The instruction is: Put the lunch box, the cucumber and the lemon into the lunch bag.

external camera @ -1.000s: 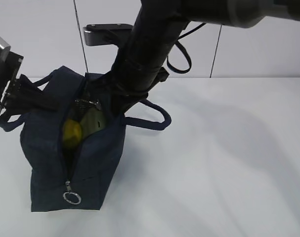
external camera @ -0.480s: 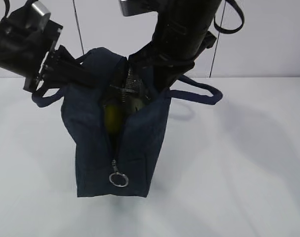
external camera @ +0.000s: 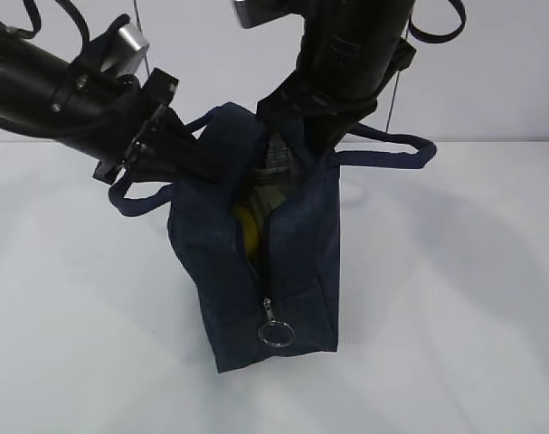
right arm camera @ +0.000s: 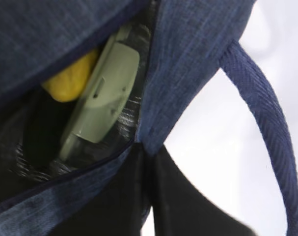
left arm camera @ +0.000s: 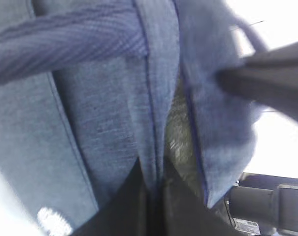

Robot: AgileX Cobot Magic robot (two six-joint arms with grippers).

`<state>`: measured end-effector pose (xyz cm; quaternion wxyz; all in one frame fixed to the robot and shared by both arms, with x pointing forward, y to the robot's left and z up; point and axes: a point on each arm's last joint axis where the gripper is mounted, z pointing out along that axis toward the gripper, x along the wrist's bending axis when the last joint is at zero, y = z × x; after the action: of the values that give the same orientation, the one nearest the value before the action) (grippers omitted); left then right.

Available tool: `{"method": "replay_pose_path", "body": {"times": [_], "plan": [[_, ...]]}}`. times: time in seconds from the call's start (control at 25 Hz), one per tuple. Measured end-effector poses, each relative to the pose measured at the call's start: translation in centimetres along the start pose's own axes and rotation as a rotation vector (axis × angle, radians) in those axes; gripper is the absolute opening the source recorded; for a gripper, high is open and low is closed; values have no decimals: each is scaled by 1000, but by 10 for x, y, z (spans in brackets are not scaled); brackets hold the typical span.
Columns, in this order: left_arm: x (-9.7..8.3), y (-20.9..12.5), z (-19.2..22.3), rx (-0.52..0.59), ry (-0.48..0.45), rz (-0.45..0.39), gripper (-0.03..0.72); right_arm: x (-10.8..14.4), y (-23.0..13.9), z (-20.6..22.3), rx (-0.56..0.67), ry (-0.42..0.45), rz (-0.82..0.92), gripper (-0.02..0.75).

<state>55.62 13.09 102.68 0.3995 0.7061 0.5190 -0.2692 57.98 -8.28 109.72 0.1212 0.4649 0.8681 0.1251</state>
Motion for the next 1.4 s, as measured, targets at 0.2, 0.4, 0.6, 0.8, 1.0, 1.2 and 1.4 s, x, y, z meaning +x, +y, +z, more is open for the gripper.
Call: {"method": "replay_pose_path", "body": {"times": [0.2,0.4,0.6,0.8,1.0,1.2,1.4], "plan": [[12,3,10,-5,20,3,-4,-2,-6,11,41,-26,-1,0],[13,4,11,-10,28,9,-4,0,-18,28,107,-25,4,-1],[14,4,11,-13,36,14,-4,0,-21,32,119,-27,5,0],[14,4,11,-9,45,24,-3,0,-21,32,119,-28,17,-1],[14,4,11,-8,46,27,69,2,-21,32,118,-8,45,15],[14,5,11,-10,45,27,285,5,-20,31,116,23,60,249],[11,5,11,-11,17,13,427,5,-20,30,112,25,61,490]]}}
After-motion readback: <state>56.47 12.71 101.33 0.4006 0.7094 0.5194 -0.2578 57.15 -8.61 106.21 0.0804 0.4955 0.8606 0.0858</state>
